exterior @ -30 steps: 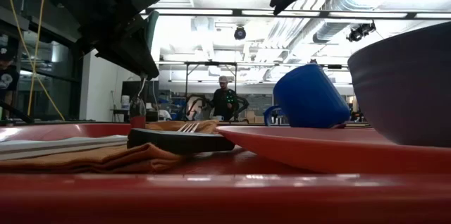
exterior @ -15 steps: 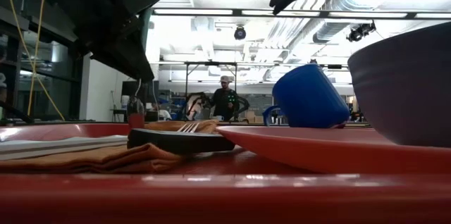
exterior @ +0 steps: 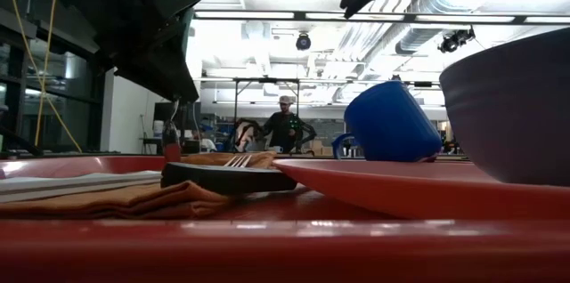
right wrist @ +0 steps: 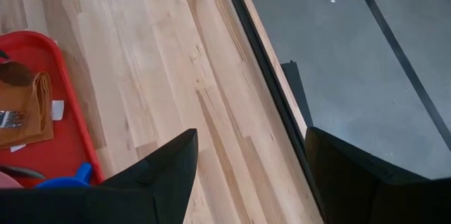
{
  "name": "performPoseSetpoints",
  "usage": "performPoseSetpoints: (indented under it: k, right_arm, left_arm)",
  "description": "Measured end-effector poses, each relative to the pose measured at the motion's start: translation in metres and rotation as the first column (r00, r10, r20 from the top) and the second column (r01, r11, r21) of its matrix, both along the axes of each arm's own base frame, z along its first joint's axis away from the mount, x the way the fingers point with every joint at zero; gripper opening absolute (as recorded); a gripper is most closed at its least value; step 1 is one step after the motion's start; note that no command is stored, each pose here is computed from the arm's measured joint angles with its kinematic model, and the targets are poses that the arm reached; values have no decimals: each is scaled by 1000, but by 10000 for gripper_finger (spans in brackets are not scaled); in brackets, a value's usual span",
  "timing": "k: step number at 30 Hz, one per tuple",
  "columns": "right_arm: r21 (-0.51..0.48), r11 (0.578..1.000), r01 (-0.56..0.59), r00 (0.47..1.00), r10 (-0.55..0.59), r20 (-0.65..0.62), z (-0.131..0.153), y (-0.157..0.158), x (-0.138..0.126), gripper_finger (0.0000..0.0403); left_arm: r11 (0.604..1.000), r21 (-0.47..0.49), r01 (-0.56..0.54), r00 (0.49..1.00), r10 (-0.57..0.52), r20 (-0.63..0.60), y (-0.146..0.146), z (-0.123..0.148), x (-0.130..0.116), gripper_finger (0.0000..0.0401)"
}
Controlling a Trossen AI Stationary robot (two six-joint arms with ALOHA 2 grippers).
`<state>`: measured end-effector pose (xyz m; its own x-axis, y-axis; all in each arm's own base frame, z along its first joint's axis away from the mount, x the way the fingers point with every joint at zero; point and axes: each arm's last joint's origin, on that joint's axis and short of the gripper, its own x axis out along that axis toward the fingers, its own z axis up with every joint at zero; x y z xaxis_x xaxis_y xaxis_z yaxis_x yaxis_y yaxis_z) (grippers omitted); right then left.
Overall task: Set up tray
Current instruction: Put the blue spoon on top of the orange napkin on the serving tray
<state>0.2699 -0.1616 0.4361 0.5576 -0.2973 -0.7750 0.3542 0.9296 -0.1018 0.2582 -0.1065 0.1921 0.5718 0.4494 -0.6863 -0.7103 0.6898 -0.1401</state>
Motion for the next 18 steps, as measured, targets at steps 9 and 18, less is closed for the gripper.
performPoseSetpoints:
  k: [9, 18]
  right_arm:
    - [-3, 1000, -8, 1000, 8, 0, 0, 0, 0, 240]
    - [-8, 1000, -23, 1000, 23, -3, 0, 0, 0, 240]
  left_arm:
    - [999, 45, 10, 1000, -10, 0, 1, 1, 0, 125]
    - [998, 64, -1, 1000, 0, 13, 1, 1, 1, 79]
